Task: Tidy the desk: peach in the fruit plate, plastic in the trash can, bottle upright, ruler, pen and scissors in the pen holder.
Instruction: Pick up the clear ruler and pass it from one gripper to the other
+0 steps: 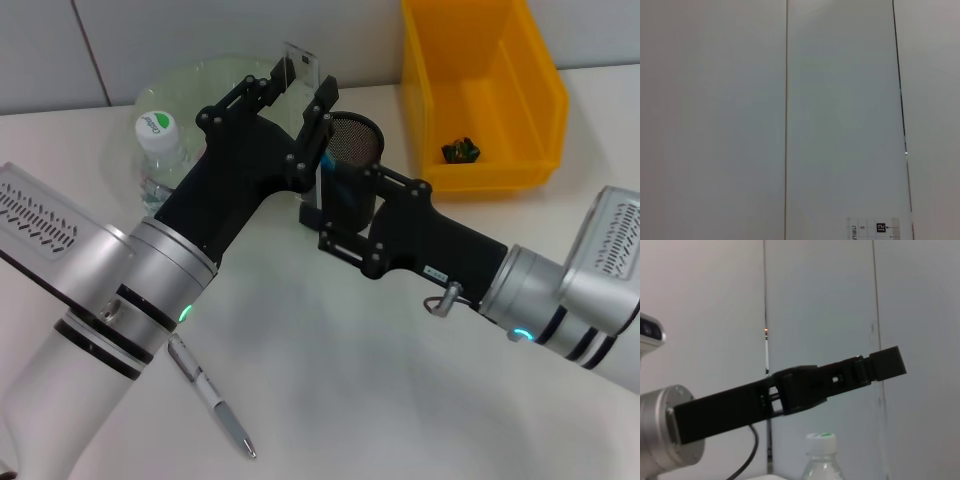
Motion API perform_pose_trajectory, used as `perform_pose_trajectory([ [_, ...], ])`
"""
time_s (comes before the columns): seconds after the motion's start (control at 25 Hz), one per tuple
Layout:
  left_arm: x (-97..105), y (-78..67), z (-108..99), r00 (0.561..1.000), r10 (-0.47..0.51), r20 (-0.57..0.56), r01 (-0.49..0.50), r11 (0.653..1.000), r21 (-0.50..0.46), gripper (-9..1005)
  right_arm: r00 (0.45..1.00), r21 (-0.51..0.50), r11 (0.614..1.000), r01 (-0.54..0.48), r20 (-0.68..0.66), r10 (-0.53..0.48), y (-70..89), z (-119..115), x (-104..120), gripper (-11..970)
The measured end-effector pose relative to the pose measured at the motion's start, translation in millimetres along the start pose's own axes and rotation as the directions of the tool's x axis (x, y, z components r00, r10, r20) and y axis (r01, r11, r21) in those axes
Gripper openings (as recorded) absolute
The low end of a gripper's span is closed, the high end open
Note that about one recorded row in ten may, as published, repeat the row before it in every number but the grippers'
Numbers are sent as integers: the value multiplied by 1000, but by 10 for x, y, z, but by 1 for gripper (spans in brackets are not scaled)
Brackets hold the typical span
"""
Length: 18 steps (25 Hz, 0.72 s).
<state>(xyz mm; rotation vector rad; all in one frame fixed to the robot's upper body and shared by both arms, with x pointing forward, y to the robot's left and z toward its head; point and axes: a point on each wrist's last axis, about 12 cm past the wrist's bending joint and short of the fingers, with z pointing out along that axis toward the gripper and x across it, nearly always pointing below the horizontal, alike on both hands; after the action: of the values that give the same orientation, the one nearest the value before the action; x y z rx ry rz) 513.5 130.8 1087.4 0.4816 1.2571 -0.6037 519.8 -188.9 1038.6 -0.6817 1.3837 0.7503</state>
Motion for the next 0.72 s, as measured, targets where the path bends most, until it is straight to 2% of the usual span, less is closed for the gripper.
perform_pose_trajectory([
  [0.16,6,-8,4,1000,14,-5,-14,1000,3,396,1000,56,998,18,19,-19,25,23,8,641],
  [0.44,1,-47,19,1000,18,-4,-18,1000,18,396,998,82,994,70,1,-70,96,98,42,605],
  [0.72,-2,-60,29,1000,20,-3,-20,999,25,395,997,93,993,72,-3,-72,82,150,33,555],
])
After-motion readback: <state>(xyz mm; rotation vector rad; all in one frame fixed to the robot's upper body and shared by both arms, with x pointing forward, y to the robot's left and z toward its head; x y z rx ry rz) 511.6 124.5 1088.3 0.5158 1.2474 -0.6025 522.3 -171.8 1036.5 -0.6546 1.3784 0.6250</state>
